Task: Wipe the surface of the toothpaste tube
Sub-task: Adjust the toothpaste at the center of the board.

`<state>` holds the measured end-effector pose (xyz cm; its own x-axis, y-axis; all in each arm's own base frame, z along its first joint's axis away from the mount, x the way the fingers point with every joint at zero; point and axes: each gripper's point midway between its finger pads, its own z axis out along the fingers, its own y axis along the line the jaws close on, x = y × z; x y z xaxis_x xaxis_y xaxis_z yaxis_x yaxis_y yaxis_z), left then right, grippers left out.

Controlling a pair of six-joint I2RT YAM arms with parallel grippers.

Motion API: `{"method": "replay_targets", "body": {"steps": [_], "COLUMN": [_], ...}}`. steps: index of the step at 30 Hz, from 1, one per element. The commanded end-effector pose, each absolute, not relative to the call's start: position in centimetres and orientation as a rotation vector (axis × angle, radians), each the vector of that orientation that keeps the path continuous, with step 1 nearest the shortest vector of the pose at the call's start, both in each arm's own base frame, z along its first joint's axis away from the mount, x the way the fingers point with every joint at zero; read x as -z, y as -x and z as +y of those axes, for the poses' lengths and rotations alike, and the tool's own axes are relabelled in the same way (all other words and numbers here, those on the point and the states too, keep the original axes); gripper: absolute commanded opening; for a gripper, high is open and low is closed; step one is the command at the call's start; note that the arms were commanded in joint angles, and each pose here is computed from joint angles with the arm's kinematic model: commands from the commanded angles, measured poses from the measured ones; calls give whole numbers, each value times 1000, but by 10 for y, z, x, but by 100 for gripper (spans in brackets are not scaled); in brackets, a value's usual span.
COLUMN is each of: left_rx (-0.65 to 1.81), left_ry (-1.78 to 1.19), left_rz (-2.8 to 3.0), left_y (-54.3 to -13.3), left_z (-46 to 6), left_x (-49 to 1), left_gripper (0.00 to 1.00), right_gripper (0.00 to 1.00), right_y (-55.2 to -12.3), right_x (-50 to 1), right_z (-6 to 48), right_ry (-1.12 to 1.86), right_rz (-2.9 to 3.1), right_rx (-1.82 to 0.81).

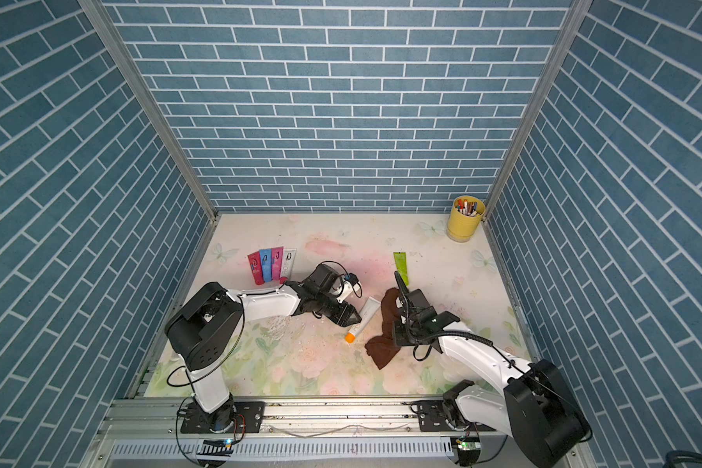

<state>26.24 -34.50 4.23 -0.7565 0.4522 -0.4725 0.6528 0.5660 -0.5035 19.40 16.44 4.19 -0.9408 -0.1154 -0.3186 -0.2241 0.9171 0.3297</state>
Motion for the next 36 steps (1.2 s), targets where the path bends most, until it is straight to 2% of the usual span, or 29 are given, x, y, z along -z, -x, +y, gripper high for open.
{"method": "replay_targets", "body": {"steps": [1, 3, 8, 11, 17, 22, 26, 36], "left_rx": [1071, 1058, 963, 948, 871, 760, 519, -215], "left_ry": [-918, -918, -908, -905, -926, -902, -797, -585], "left_rz": [2520, 2542, 2600, 2611, 2633, 2645, 2659, 2559], "left_y": [-249, -247, -247, -246, -239, -239, -258, -299], "left_z": [-348, -345, -334, -333, -339, -338, -314, -234], "left_x": [-38, -31, -18, -15, -11, -9, -14, -52], "left_gripper": [56, 54, 42, 39, 27, 6, 0, 0], "right_gripper": [0, 0, 0, 0, 0, 0, 0, 0], "right_y": [-192, -192, -192, -192, -192, -192, -192, -192], "right_x": [-39, -39, -39, -40, -40, -41, -42, -43], "right_z": [164, 164, 164, 164, 164, 163, 163, 163], "right_ry": [287, 287, 287, 288, 287, 287, 286, 285], "right_rz": [2788, 2787, 2785, 2783, 2779, 2773, 2769, 2761], "right_rx": [-525, -526, -528, -531, -530, -530, -533, -536]}}
